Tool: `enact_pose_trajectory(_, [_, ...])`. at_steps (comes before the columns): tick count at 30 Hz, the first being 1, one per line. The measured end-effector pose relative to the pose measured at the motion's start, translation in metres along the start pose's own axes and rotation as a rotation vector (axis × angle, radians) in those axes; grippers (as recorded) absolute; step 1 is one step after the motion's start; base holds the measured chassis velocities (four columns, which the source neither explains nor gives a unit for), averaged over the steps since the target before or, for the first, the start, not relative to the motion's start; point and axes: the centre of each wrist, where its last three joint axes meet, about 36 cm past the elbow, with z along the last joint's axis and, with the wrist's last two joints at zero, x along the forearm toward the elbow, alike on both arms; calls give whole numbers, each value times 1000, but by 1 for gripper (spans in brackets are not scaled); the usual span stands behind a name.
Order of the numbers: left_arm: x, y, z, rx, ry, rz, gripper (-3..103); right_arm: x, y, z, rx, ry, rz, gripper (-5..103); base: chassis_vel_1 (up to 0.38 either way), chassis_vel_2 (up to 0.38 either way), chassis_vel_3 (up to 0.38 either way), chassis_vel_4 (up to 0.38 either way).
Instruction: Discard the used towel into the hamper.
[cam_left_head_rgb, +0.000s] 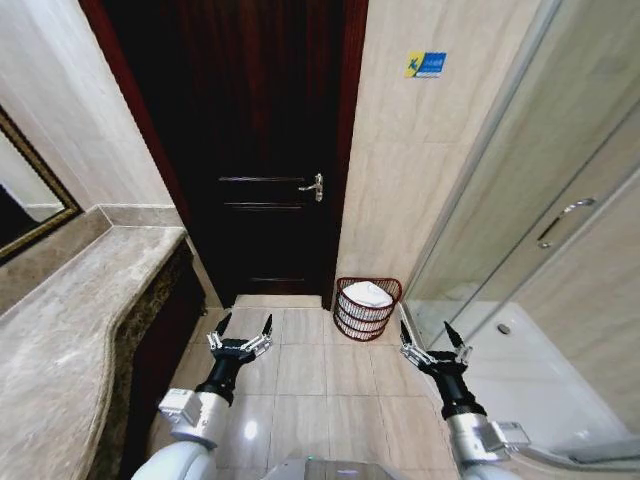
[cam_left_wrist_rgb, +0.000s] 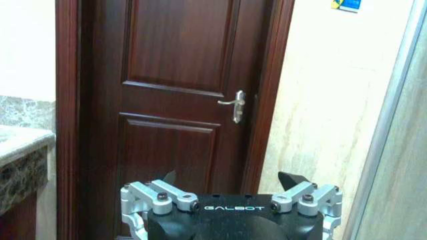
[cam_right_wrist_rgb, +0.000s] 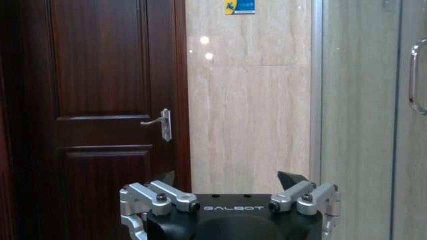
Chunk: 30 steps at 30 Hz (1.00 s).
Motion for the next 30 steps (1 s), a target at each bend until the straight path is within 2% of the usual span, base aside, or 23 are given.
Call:
enact_pose_trajectory(16, [0, 0, 0, 0, 0, 0, 100, 0, 0, 0, 0, 0, 0, 100, 14, -11, -12, 6])
enact_pose_trajectory(30, [0, 0, 0, 0, 0, 0, 100, 0, 0, 0, 0, 0, 0, 100, 152, -162, -155, 153])
